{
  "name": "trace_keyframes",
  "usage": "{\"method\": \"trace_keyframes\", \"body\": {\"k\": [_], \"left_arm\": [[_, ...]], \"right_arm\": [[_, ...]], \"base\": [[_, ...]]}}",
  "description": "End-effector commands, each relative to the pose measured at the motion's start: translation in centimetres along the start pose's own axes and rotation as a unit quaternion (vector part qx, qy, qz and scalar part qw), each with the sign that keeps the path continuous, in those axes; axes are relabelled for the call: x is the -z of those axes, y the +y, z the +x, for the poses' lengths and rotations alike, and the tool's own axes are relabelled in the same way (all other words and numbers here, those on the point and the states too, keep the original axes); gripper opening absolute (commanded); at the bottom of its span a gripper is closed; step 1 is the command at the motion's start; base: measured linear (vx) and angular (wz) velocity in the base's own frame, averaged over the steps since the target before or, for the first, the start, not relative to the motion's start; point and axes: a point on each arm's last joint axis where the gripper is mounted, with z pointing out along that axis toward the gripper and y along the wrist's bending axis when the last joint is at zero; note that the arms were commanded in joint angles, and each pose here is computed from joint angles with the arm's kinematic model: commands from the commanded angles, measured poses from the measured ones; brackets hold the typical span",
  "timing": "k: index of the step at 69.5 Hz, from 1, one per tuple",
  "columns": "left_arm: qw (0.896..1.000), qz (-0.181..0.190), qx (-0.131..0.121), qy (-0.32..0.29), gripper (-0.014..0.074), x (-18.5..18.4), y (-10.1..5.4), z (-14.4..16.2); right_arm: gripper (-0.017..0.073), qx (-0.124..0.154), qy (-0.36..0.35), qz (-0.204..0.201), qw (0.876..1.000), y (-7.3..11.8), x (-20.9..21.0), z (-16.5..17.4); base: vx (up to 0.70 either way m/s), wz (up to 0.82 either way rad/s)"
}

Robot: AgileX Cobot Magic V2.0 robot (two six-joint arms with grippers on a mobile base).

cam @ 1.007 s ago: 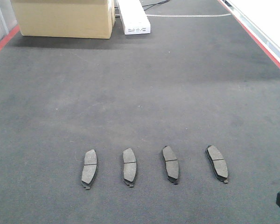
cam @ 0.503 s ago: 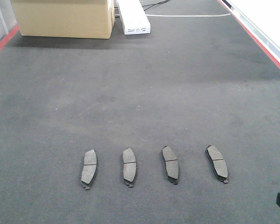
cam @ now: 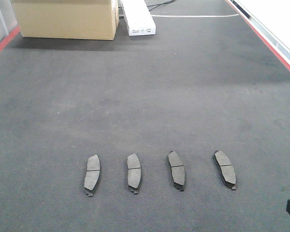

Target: Move and align brake pads A on conveyor

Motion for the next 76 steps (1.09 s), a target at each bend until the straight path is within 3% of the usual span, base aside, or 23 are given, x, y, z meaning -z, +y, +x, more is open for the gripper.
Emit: {"method": "trace_keyframes", "body": {"k": [1,21,32,42,60,68,76], "left_arm": [[1.0,0.001,0.005,-0.027,-0.0006,-0.1,0.0,0.2],[1.0,0.001,0.005,-0.027,-0.0006,-0.1,0.0,0.2],[1.0,0.001,0.005,-0.027,-0.0006,-0.1,0.0,0.2],[1.0,0.001,0.005,-0.027,-0.0006,-0.1,0.0,0.2],[1.0,0.001,0.005,-0.027,-0.0006,-0.1,0.0,0.2],[1.0,0.001,0.005,-0.027,-0.0006,-0.1,0.0,0.2],[1.0,0.001,0.005,-0.027,-0.0006,-0.1,0.0,0.2]], "right_arm": [[-0.0006,0.009,-0.043,-0.003,0.999,0.1,0.3,-1.4],[-0.0006,0.015,-0.052,-0.001,0.999,0.1,0.3,-1.5],[-0.0005,0.025,-0.092,0.003,0.995,0.1,0.2,-2.0],[-0.0005,0.033,-0.162,0.042,0.985,-0.6,-0.1,-1.2],[-0.0005,-0.007,-0.268,0.142,0.953,-1.9,0.1,2.9],[-0.0005,-0.022,-0.272,0.166,0.947,-2.2,-0.2,4.8],[-0.0005,-0.027,-0.249,0.17,0.953,-2.4,-0.8,6.3]], "base": [[0.0,0.0],[0.0,0.0],[0.0,0.0],[0.0,0.0],[0.0,0.0],[0.0,0.0],[0.0,0.0]]}}
